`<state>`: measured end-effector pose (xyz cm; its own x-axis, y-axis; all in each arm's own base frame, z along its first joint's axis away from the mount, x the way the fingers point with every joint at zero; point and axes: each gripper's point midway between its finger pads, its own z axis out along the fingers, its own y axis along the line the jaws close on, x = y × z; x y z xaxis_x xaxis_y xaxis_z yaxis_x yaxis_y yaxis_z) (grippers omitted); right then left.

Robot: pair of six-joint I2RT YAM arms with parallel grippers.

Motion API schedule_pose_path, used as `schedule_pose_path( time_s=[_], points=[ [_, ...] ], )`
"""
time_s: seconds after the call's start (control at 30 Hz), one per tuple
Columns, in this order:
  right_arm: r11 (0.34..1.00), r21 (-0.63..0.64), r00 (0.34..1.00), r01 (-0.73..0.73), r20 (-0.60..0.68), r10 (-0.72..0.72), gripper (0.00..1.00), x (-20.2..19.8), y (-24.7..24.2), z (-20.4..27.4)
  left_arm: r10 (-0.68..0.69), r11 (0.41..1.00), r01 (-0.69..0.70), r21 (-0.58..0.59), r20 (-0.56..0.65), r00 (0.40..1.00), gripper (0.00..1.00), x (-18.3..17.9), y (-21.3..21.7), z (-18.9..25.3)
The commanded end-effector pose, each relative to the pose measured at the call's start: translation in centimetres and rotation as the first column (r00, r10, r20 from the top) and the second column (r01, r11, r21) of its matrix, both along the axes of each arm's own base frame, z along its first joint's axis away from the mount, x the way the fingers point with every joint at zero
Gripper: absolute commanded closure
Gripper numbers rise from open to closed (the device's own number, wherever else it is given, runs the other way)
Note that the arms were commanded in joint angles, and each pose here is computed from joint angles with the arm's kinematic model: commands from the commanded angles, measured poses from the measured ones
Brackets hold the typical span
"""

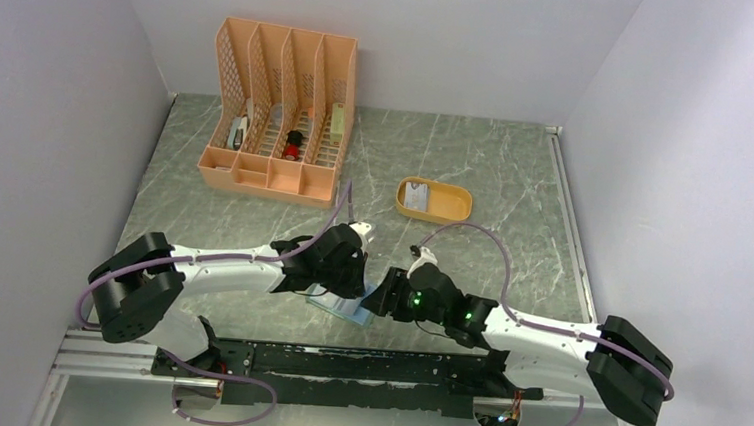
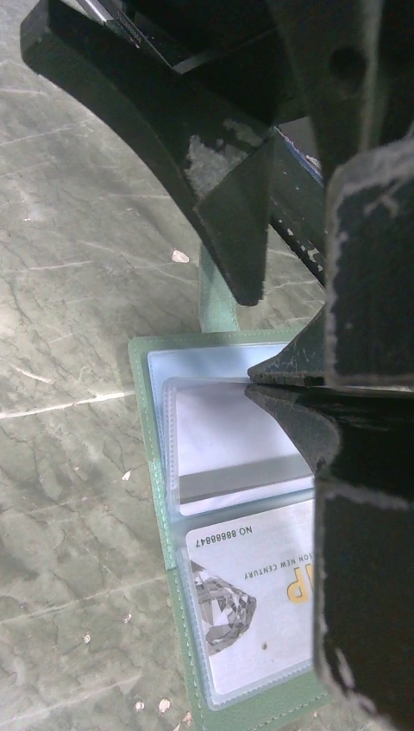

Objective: Put the credit cards into the card holder
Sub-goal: Turn over the card slot in the card holder.

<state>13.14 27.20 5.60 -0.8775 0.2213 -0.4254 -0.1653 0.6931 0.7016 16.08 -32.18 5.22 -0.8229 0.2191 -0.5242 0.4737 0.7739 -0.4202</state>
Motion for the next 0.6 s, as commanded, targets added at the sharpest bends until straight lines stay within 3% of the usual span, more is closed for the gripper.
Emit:
schedule_pose_path(
  time_s=[0.0,0.37,0.57],
  points=[
    [0.999,-0.003,0.998,-0.032,0.052,0.032,0.45,0.1,1.1,1.6,0.004,1.0,-0.004,0.0,0.006,1.0,0.95,0.2,-0.5,0.7],
    [0.993,-0.091,0.997,-0.08,0.015,0.082,0.49,-0.5,3.1,0.3,0.001,1.0,-0.001,0.001,-0.001,1.0,0.95,0.2,-0.8,0.8],
    [0.995,-0.098,1.0,-0.02,-0.009,0.019,0.61,-0.2,2.7,-0.5,0.002,1.0,-0.002,-0.004,0.001,1.0,0.95,0.2,-0.7,1.0]
  ],
)
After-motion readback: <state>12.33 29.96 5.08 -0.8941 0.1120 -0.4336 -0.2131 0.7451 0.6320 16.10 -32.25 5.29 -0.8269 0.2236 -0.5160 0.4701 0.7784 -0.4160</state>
